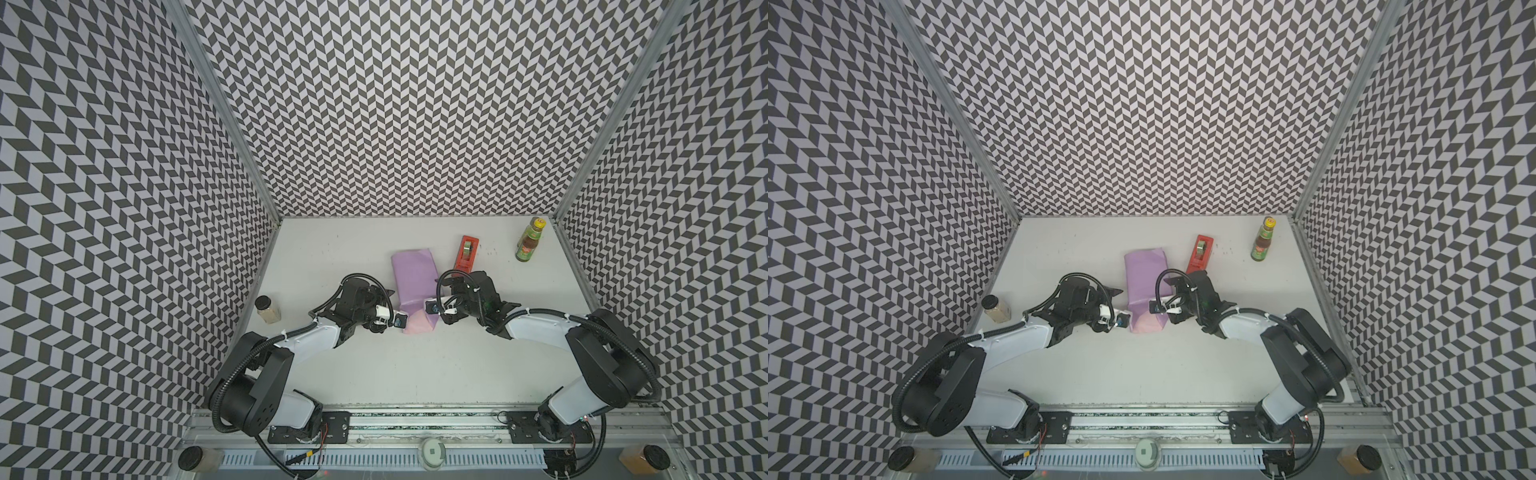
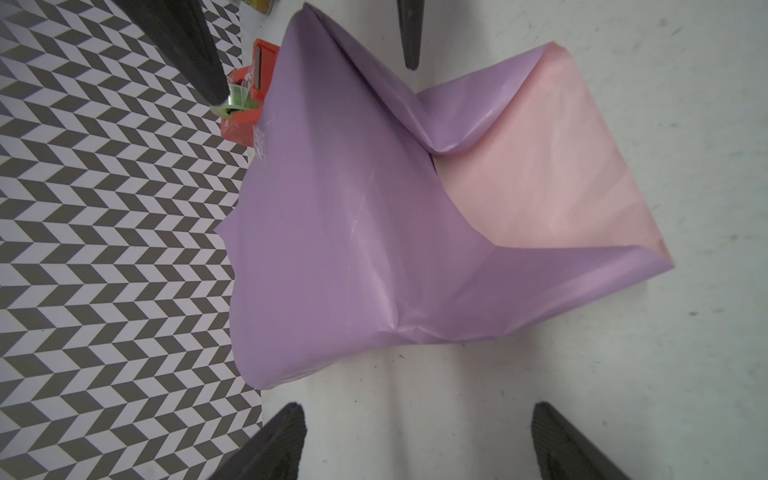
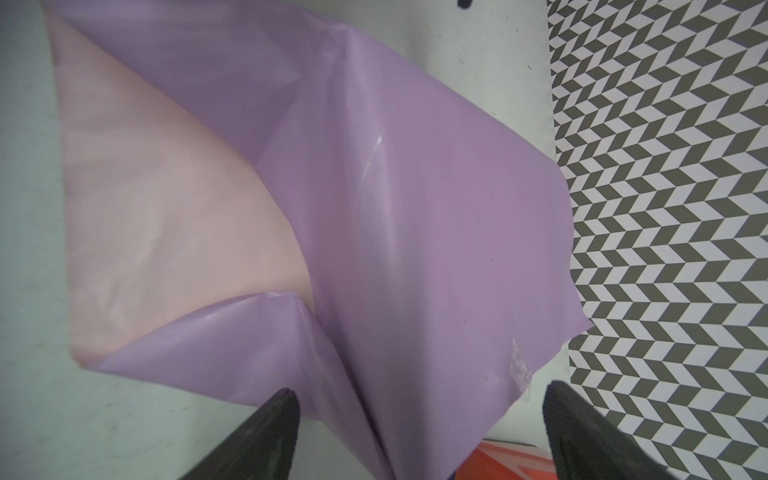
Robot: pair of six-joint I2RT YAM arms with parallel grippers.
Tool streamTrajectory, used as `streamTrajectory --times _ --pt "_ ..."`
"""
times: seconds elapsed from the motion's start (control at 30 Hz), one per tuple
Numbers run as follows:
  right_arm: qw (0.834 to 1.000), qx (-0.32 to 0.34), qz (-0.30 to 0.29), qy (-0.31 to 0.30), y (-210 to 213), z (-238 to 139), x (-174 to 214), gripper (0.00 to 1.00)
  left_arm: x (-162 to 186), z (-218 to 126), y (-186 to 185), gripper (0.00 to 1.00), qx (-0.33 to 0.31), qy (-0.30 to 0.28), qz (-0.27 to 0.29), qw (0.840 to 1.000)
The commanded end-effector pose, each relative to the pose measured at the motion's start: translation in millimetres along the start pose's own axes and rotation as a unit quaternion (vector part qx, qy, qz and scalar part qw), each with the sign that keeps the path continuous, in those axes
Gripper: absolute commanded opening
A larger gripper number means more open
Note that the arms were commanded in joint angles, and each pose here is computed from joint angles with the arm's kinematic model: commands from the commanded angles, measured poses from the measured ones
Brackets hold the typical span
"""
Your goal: Wrap the gift box in paper
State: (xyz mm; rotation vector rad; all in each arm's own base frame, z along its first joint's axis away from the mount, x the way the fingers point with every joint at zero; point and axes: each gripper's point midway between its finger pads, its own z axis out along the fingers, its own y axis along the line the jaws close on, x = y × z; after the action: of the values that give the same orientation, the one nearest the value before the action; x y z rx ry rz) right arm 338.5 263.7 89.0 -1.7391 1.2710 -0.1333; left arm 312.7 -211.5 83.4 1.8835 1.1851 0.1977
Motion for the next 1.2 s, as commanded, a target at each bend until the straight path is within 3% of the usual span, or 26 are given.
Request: streamTrajectory --times 0.0,0.77,1.17 --pt "0.999 0.022 -0.021 -0.023 -7 4 -11 0.89 -11 2 13 0.87 -0.015 -0.024 0.028 0.999" --pt "0.999 0.026 -0.024 -0.002 0 18 0 0.71 -17 8 16 0.89 -0.016 -0.038 0.053 0.998" --pt "0.999 0.027 -0.022 -0.003 0 18 0 0.69 -21 27 14 0.92 -0.005 -0.041 0.078 0.996"
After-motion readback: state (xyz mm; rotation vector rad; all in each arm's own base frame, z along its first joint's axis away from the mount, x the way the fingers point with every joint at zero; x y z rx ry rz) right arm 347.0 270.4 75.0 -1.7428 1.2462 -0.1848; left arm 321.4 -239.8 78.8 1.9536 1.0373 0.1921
